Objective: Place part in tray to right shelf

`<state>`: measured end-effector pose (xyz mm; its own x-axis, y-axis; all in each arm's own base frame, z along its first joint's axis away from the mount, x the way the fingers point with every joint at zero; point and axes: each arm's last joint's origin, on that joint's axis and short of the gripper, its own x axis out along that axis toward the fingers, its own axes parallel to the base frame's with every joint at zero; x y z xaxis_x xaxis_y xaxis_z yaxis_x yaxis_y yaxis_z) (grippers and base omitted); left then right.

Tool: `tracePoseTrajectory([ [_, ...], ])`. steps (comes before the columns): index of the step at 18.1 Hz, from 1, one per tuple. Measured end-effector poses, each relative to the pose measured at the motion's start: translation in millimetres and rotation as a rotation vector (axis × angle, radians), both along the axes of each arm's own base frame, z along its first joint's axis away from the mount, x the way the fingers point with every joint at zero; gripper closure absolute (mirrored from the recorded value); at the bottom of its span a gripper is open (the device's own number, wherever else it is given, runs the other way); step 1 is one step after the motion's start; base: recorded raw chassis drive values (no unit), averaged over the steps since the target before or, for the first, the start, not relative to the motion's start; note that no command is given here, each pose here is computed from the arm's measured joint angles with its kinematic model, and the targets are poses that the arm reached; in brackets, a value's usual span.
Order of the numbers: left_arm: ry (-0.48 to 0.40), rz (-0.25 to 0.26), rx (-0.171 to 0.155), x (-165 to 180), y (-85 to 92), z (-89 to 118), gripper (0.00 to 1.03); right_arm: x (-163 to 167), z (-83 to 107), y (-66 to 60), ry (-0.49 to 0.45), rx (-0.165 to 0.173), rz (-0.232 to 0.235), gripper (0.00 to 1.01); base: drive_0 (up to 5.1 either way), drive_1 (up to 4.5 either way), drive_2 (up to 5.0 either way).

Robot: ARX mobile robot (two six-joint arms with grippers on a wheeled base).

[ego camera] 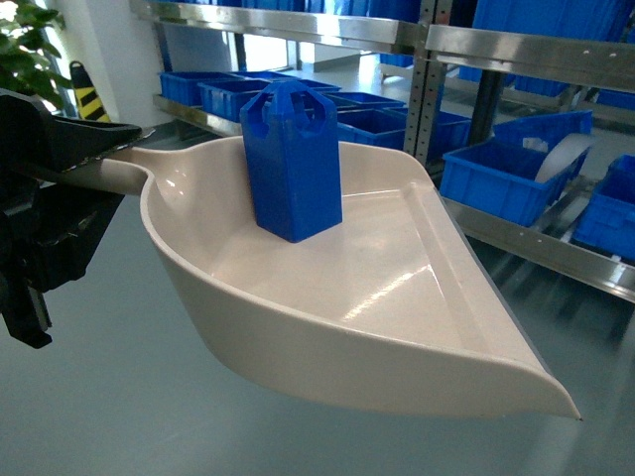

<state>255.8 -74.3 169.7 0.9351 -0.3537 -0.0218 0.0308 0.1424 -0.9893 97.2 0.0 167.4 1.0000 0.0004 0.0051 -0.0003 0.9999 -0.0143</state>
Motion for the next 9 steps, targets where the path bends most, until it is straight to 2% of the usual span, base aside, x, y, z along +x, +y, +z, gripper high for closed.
tracePoseTrajectory([
  [9, 0.000, -0.001, 0.000, 0.0, 0.0, 0.0, 0.88, 0.0, 0.0, 0.0, 0.000, 0.000, 0.000, 0.03, -1.6, -1.60, -1.6],
])
